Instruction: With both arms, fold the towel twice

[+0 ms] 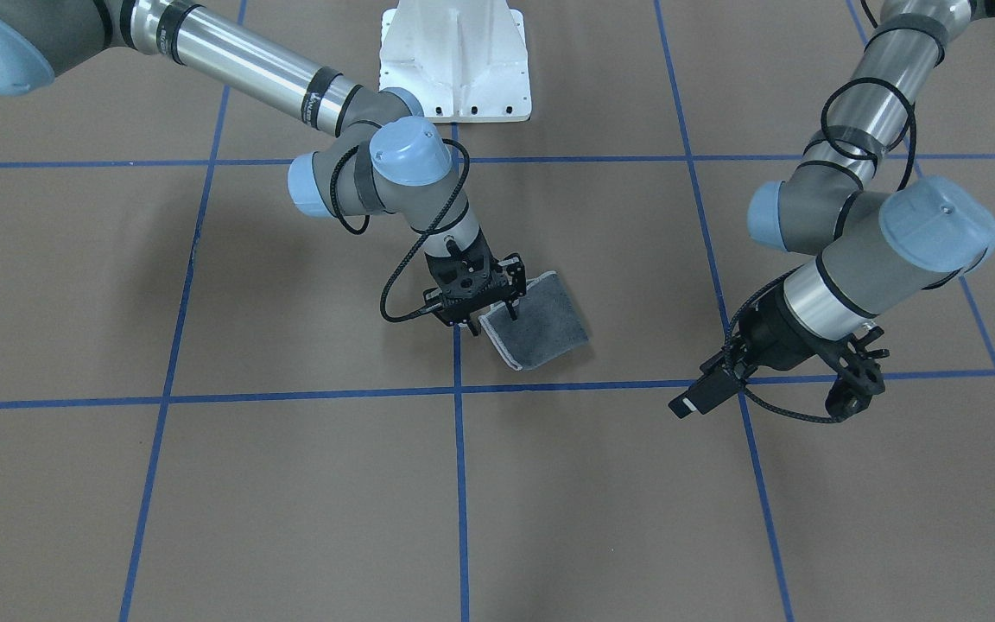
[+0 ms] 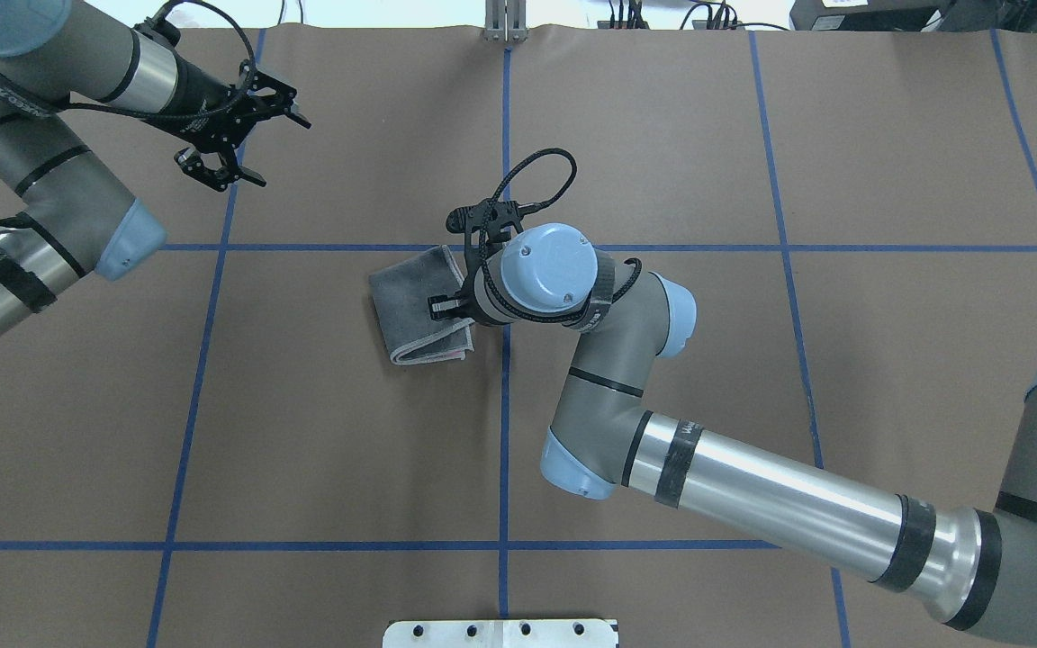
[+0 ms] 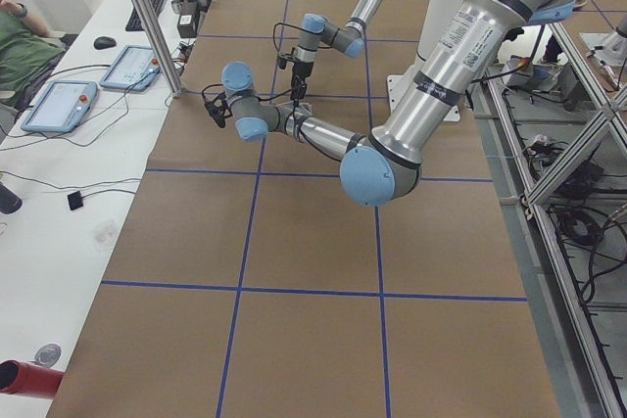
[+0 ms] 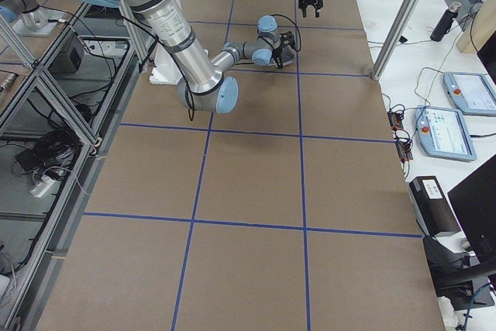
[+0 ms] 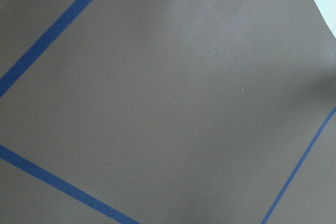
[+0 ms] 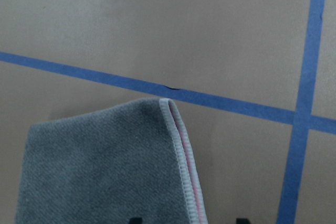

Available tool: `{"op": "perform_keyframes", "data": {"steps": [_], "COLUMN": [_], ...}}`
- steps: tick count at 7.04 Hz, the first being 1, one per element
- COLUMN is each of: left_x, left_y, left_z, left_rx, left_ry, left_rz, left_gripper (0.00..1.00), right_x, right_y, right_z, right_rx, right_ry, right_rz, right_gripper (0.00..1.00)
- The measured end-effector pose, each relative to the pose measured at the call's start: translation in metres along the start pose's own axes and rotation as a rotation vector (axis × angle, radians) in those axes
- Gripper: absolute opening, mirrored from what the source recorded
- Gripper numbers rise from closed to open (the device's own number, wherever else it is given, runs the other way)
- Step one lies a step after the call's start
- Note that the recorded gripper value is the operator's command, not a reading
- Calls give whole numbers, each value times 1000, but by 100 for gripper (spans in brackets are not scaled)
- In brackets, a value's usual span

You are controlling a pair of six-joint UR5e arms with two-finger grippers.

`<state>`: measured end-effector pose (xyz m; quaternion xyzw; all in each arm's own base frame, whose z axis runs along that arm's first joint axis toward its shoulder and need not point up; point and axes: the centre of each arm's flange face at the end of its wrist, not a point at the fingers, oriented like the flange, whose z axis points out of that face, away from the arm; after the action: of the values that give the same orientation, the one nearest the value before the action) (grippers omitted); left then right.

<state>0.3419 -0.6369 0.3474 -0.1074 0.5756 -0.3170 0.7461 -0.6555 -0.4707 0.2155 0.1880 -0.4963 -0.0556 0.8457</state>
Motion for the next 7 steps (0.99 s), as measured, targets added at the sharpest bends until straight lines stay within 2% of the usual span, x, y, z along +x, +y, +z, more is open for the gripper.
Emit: {"op": "perform_keyframes", "data": {"steps": [3,7], "left_x": [1,3], "left_y": [-4,-11], "left_z": [-4,-17], "left_rx": [6,-12], "left_ry": [3,5], "left_rz": [-3,-11], "left_gripper": [100,100], "right_x": [-2,-13], "right_y": [-1,-3], "right_z": [-2,-24], "right_rx": [2,21], "right_ry": [-6,-48], "right_rz": [0,5], "right_gripper": [0,0]}}
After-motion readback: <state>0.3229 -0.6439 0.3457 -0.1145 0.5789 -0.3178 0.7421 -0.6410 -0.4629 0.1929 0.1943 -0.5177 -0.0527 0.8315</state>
